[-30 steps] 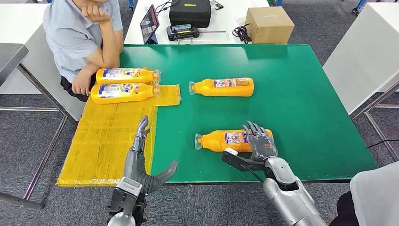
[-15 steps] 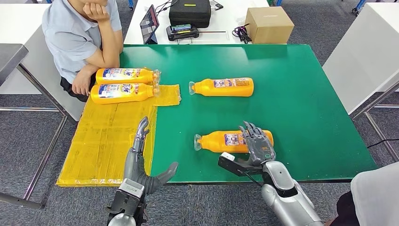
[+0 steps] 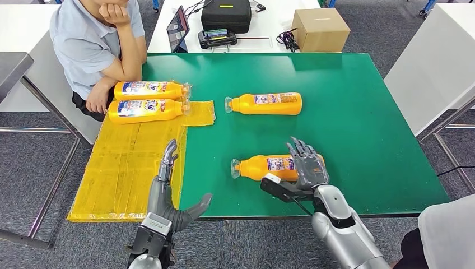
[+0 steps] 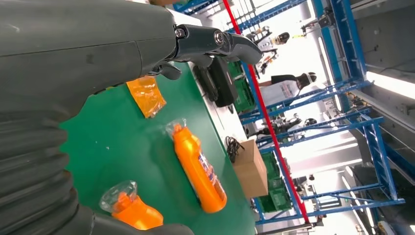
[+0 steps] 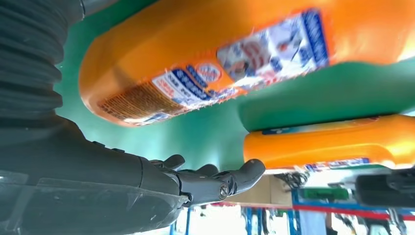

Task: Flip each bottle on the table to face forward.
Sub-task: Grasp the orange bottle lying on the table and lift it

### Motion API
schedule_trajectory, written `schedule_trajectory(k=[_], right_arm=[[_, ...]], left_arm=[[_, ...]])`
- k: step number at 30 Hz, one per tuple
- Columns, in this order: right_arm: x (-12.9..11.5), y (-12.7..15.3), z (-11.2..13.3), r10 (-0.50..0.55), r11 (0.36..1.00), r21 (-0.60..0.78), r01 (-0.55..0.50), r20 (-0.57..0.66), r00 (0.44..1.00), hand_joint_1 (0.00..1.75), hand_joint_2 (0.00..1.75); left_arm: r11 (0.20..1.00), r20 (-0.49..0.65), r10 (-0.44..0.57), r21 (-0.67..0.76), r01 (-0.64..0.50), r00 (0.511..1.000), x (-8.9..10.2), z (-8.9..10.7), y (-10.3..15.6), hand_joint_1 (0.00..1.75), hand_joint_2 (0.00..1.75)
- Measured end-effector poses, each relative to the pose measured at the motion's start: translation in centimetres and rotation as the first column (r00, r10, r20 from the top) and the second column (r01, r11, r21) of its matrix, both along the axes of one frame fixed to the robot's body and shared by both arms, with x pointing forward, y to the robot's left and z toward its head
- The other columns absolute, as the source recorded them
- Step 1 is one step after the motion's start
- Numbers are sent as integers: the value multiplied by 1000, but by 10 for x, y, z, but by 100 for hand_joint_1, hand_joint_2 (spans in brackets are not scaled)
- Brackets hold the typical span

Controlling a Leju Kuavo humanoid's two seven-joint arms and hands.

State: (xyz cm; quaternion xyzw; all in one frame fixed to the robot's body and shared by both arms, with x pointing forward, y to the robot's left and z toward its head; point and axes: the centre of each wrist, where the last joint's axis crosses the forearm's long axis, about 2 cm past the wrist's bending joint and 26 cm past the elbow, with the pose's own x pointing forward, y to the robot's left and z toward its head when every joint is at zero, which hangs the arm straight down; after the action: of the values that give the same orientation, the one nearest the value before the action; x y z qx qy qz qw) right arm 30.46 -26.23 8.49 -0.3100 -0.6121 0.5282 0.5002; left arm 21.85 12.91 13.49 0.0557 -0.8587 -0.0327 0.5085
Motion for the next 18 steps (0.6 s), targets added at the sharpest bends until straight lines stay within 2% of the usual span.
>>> schedule_trajectory(k=[6, 18], right_arm=[[13, -15, 5, -5, 1000, 1, 5, -59, 998, 0, 175], [18, -30, 7, 4, 1000, -3, -4, -158, 987, 0, 175]], left_arm=[[1000, -12, -23, -21, 23, 1000, 1, 0, -1, 0, 175], [999, -23, -44, -8, 44, 999, 1, 0, -1, 0, 175]])
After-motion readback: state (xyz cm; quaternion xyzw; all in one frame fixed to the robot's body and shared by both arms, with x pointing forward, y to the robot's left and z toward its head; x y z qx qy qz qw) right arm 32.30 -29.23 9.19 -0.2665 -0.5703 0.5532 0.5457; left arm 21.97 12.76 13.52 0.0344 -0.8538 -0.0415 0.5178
